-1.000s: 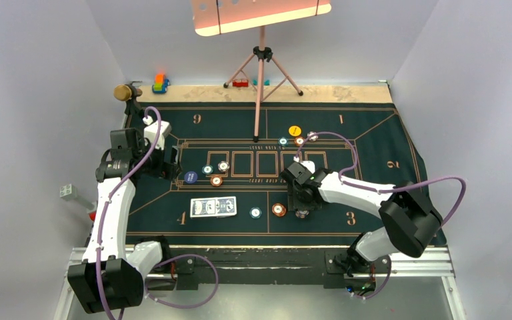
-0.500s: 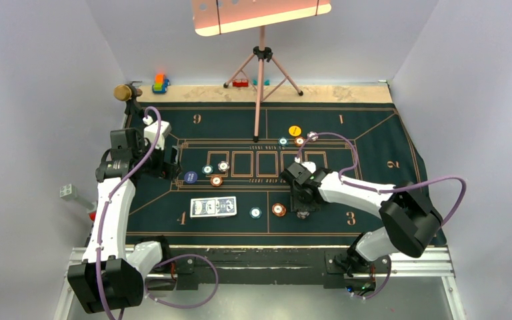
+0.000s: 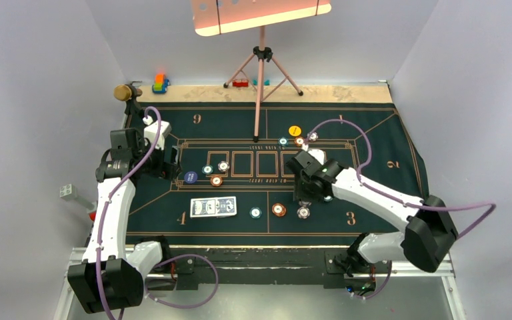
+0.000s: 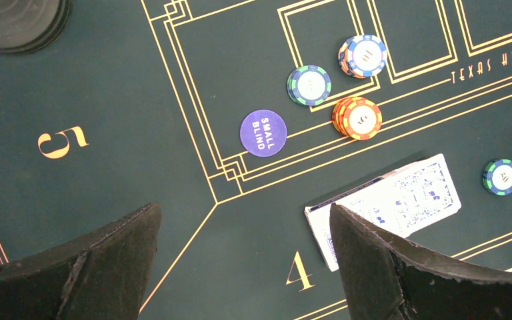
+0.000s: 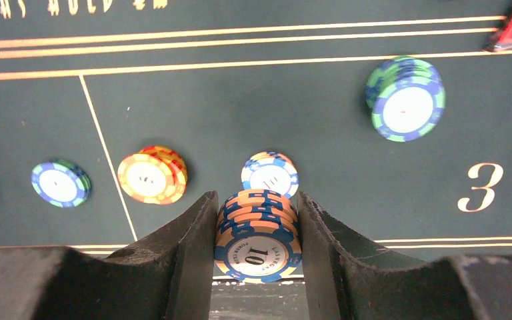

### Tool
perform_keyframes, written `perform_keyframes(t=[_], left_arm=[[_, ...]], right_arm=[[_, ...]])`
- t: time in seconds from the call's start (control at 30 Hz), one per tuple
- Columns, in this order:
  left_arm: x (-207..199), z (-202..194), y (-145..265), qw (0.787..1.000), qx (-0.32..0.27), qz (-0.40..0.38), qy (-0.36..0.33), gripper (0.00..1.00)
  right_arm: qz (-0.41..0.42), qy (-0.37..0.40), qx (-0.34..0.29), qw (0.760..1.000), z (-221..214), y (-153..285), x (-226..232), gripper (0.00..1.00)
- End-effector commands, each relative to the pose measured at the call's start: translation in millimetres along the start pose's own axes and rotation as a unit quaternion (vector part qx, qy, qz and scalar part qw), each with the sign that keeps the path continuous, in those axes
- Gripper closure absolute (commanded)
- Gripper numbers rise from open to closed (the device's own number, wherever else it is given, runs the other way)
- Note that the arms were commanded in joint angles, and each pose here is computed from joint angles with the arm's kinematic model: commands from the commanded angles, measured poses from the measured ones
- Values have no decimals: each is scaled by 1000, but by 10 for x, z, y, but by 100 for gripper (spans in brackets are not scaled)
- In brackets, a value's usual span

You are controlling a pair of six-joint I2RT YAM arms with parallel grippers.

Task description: Distribute texas hold em gaming equipment

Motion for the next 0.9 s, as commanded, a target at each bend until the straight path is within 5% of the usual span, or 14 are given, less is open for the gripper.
perform_keyframes(t=[0.0,0.13,0.5,0.87], left_arm=[[0,73,47,1000,-24,-2,-9,0],[0,75,44,1000,-24,-3,-9,0],[-4,63,42,1000,-23,-6,-11,0],[-2,64,28,1000,-21,-7,-12,0]], right_arm=[[-9,-112,2,994,-40,68,-296,82],[1,-209,-18,978,-121,24,-544,84],[-106,-310,-8,945,-27,-49,-1212,88],[-120,-360,22,925,-34,-442,-1495,86]])
Point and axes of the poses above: each gripper's point midway between its finger pads, its own y axis back along the fingers, its own x axis along the line the jaws close on, z = x × y, the point moved 6 cm from there along y, back along the fingers, and after that the axes turned 10 degrees about y, right-handed, at the moved point
